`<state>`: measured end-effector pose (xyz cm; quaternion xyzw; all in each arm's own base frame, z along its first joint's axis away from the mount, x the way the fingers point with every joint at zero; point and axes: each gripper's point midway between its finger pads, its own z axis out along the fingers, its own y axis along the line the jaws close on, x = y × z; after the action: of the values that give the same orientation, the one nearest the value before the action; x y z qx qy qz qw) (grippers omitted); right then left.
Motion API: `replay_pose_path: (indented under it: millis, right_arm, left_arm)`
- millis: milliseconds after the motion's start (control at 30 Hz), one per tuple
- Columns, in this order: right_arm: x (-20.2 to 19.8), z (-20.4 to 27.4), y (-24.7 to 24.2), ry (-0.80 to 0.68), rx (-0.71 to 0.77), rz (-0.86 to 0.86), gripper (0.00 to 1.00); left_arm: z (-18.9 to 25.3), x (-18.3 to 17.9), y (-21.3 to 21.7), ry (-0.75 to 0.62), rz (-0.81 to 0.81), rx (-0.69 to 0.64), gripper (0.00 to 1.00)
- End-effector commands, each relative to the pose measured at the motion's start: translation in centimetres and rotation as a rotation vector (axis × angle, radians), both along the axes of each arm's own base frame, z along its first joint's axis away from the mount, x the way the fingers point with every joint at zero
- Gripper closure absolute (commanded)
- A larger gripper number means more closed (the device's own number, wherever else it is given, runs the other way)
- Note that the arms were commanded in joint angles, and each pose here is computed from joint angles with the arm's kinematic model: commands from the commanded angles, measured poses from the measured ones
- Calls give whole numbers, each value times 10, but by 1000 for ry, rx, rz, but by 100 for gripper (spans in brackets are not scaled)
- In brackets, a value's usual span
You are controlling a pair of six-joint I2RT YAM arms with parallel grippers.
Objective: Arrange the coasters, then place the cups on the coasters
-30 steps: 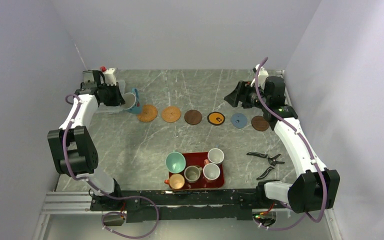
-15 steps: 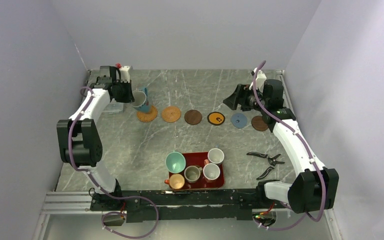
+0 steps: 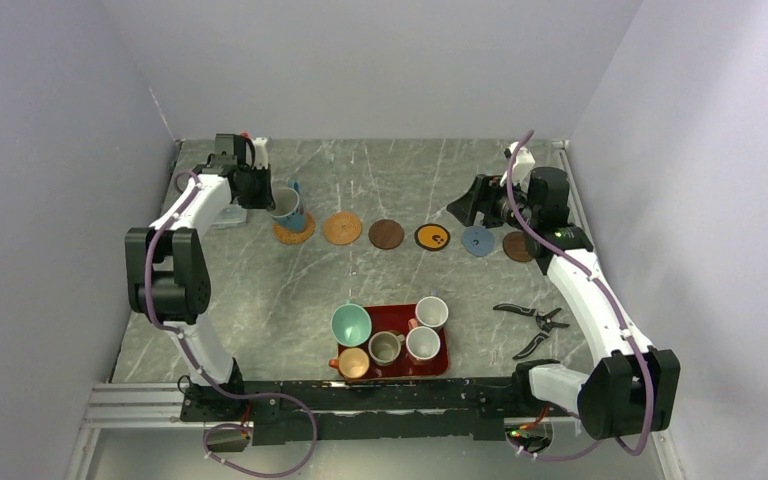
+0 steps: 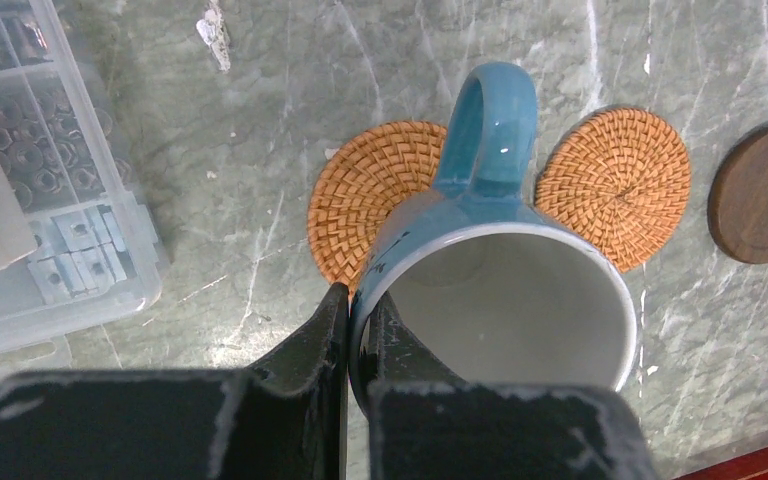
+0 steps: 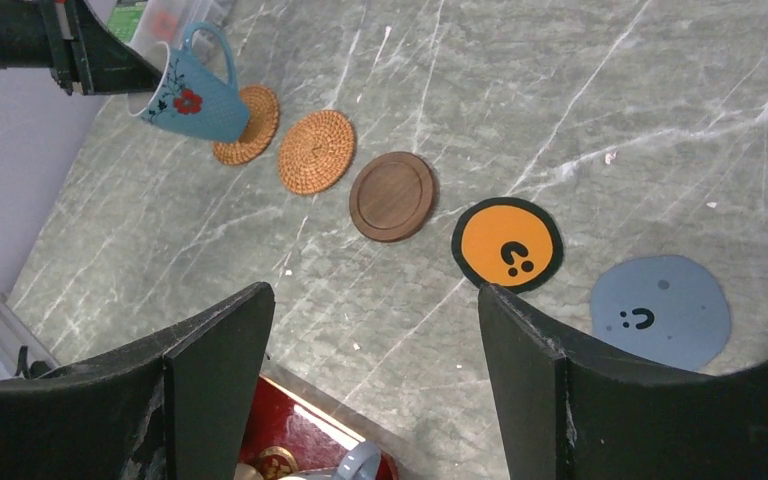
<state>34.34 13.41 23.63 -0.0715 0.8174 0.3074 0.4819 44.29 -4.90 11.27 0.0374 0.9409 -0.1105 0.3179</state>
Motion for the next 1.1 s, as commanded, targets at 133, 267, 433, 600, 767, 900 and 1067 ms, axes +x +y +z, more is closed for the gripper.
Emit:
replay_pose_path:
  millis: [133, 267, 433, 600, 767, 900, 1067]
  right_arm:
    - [0, 15, -4, -84, -24, 2, 20]
    - [1, 15, -4, -78, -28, 1, 20]
    - [0, 13, -5, -65, -29, -3, 20]
    - [-3, 16, -6, -69, -25, -12, 20]
    - [-5, 15, -6, -67, -22, -15, 20]
    - [-6, 12, -6, -57, -25, -12, 20]
    - [-6, 9, -7, -52, -30, -13, 20]
  left_arm:
    - [22, 23, -3, -79, 23, -29, 97]
    - [16, 21, -4, -62, 24, -30, 97]
    - [11, 19, -4, -43, 38, -39, 97]
    - [5, 20, -3, -23, 45, -31, 97]
    - [7, 23, 3, -42, 75, -9, 97]
    - [16, 23, 4, -31, 65, 4, 97]
    - [32, 22, 9, -67, 78, 27, 97]
